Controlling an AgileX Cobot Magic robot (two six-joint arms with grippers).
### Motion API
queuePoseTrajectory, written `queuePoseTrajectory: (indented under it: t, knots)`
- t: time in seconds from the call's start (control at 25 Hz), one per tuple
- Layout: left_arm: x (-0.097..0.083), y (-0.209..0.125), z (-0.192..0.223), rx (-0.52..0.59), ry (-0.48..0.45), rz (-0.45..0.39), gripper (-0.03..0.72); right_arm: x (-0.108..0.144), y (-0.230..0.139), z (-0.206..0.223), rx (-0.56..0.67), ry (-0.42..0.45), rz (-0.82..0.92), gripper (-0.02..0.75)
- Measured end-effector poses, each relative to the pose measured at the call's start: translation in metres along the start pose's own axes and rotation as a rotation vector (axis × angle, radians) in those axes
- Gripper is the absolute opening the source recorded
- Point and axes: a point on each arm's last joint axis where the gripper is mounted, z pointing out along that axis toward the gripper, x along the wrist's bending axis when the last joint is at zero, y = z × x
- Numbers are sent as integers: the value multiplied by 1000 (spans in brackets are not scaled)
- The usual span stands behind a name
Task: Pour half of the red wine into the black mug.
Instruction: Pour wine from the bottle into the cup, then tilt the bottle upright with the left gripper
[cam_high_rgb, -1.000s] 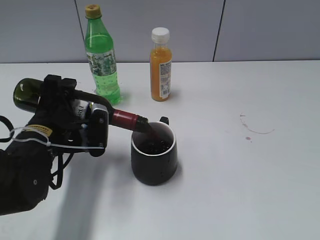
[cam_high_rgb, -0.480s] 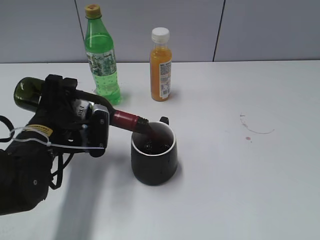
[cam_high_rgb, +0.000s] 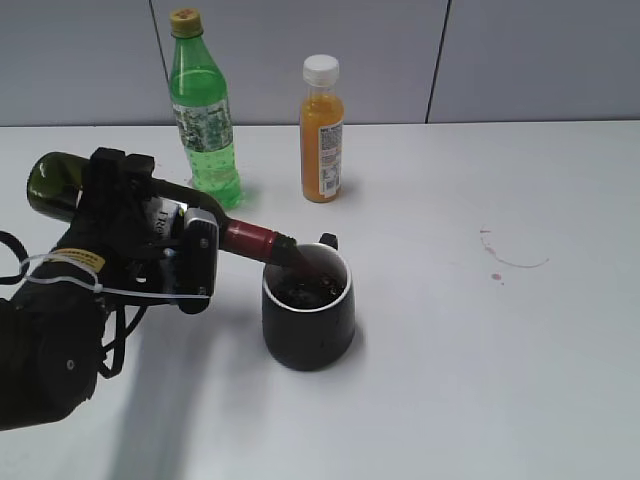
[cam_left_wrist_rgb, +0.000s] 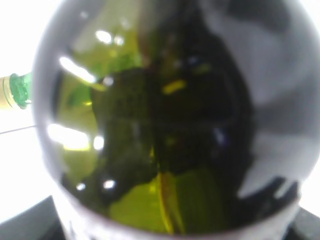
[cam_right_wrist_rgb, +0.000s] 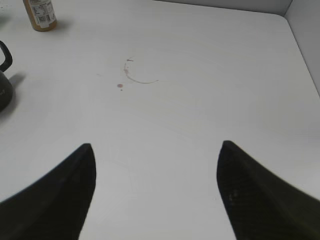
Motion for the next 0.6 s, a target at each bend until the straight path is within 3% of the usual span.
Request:
queuePoseTrajectory:
  t: [0.28,0.6]
  knots:
    - [0,0,0,-1,2,-25,532,0,0,0,0,0,0,573]
    - [2,3,0,-41,19,-395,532,0,0,0,0,0,0,573]
